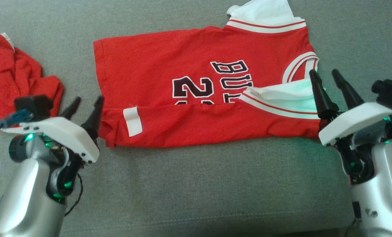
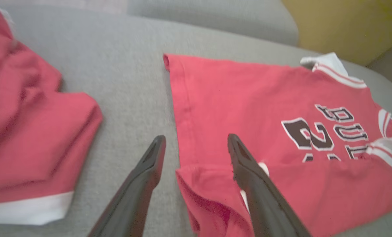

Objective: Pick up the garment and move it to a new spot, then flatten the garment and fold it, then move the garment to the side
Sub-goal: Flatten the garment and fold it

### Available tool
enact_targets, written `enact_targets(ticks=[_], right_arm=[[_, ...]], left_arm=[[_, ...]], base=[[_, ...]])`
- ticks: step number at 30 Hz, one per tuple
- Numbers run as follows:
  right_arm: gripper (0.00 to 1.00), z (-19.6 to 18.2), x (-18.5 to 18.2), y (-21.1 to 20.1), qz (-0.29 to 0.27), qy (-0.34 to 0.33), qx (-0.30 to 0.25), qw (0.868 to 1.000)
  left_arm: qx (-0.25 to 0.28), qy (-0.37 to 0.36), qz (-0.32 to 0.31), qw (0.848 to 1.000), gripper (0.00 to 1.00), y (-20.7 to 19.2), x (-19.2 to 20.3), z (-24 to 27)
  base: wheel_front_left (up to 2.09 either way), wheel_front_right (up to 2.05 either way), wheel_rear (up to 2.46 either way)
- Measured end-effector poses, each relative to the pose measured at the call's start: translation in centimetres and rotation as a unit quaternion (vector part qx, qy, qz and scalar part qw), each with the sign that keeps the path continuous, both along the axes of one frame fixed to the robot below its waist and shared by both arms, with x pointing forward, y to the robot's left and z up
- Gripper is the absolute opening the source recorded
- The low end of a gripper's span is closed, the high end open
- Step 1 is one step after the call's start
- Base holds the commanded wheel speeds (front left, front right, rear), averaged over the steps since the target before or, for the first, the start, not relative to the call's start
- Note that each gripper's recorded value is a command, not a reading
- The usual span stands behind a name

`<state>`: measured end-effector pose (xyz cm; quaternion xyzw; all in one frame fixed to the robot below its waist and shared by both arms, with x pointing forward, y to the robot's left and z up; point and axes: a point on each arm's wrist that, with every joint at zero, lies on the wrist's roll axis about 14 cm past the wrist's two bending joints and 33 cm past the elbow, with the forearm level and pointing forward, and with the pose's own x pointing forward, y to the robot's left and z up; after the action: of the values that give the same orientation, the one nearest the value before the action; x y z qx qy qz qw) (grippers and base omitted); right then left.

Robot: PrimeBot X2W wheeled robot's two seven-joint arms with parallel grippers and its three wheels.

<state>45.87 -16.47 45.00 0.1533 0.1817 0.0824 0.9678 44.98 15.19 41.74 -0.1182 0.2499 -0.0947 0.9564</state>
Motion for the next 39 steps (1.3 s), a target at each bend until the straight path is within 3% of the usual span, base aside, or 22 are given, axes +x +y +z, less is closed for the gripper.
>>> enact_targets(ticks=[6, 13, 22, 33, 39], right_arm=[[1.0, 3.4, -1.0, -0.6, -0.008, -0.12, -0.057, 0.991], [1.0, 4.4, -4.6, -0.3, -0.01, -0.15, -0.079, 0.986], [1.0, 3.8, -8.5, -0.4, -0.024, -0.124, -0.077, 0.989], [1.0, 3.9, -9.1, -0.8, -0.03, -0.114, -0.08, 0.99], [1.0, 0.5, -9.4, -1.3, -0.022, -0.043, -0.087, 0.995]], left_arm=[[0.033, -0.157, 0.065, 0.985, 1.0, 1.2, -0.3, 4.3], [0.054, -0.227, 0.089, 0.968, 1.0, 0.9, -3.4, 6.2], [0.072, -0.219, 0.091, 0.969, 1.0, 0.6, -6.7, 5.5], [0.07, -0.212, 0.08, 0.972, 1.0, -0.1, -7.2, 5.1], [0.057, -0.159, 0.048, 0.984, 1.0, -1.2, -6.4, 2.6]], base=[[0.0, 0.0, 0.0], [0.0, 0.0, 0.0], [0.0, 0.0, 0.0], [0.0, 0.0, 0.0], [0.0, 0.0, 0.0]])
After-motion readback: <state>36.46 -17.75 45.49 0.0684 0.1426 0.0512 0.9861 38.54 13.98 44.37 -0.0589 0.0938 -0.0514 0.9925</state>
